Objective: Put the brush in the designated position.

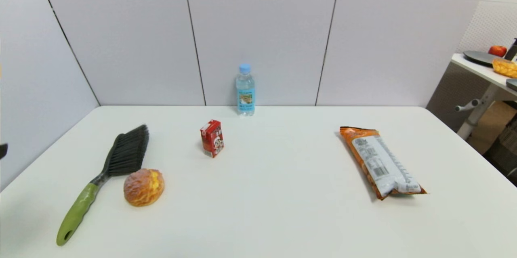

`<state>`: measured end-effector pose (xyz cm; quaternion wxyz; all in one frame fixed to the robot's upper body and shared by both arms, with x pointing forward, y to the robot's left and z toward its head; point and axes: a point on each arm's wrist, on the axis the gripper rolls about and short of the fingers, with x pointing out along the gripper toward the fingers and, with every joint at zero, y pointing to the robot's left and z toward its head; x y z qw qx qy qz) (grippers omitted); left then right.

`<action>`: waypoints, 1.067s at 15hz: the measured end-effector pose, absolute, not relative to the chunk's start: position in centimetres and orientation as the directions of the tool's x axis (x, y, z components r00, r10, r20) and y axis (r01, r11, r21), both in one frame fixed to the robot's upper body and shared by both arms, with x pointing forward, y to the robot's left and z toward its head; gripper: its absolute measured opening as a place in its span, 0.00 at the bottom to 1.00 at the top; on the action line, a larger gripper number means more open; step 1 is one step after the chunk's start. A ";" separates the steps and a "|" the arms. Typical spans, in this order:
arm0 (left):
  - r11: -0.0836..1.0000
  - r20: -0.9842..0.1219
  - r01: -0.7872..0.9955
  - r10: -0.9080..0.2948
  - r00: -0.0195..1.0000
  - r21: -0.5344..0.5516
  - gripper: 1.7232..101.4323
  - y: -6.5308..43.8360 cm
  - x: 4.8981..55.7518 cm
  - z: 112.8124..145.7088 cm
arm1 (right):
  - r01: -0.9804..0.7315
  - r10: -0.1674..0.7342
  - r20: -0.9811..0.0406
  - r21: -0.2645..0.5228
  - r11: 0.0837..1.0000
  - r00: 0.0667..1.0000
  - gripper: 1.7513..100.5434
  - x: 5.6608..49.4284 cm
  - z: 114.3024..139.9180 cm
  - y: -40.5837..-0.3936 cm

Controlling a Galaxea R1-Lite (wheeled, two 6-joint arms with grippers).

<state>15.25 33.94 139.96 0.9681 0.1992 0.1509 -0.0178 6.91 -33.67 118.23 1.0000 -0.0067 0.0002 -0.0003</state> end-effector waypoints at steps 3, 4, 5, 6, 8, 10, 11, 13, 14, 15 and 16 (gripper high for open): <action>0.941 -0.304 0.084 0.020 0.952 0.327 0.93 33.3 10.4 134.5 | 0.001 -0.001 -0.001 -0.013 1.000 1.000 0.97 6.9 118.2 -33.7; 0.947 -0.300 0.088 0.008 0.954 0.308 0.93 33.2 9.2 132.7 | 0.001 -0.001 -0.001 -0.013 1.000 1.000 0.97 6.9 118.2 -33.7; 0.955 -0.300 0.096 -0.007 0.954 0.281 0.94 33.1 8.2 130.7 | 0.001 -0.001 0.000 -0.013 1.000 1.000 0.97 6.9 118.2 -33.7; 0.960 -0.301 0.108 -0.026 0.953 0.259 0.94 33.2 7.4 129.0 | 0.001 -0.001 0.000 -0.013 1.000 1.000 0.97 6.9 118.2 -33.7; 0.965 -0.290 0.128 -0.058 0.955 0.230 0.95 33.2 6.7 125.8 | 0.001 -0.001 -0.001 -0.013 1.000 1.000 0.97 6.9 118.2 -33.7; 0.969 -0.231 0.118 -0.067 0.971 0.217 0.95 33.2 6.5 123.3 | 0.001 -0.001 -0.001 -0.013 1.000 1.000 0.97 6.9 118.2 -33.7; 0.971 -0.204 0.112 -0.069 0.977 0.212 0.95 33.2 6.3 122.2 | 0.001 -0.001 0.000 -0.013 1.000 1.000 0.97 6.9 118.2 -33.7; 0.974 -0.180 0.106 -0.070 0.981 0.201 0.95 33.2 6.2 119.9 | 0.001 -0.001 -0.001 -0.013 1.000 1.000 0.97 6.9 118.2 -33.7; 0.974 -0.154 0.106 -0.076 0.985 0.202 0.96 33.2 6.2 119.3 | 0.001 -0.001 0.000 -0.013 1.000 1.000 0.97 6.9 118.2 -33.7; 0.976 -0.126 0.099 -0.076 0.989 0.191 0.96 33.2 6.3 119.0 | 0.001 -0.001 -0.001 -0.013 1.000 1.000 0.97 6.9 118.2 -33.7; 0.982 -0.103 0.090 -0.073 0.992 0.167 0.96 33.2 6.4 118.8 | 0.001 -0.001 0.000 -0.013 1.000 1.000 0.97 6.9 118.2 -33.7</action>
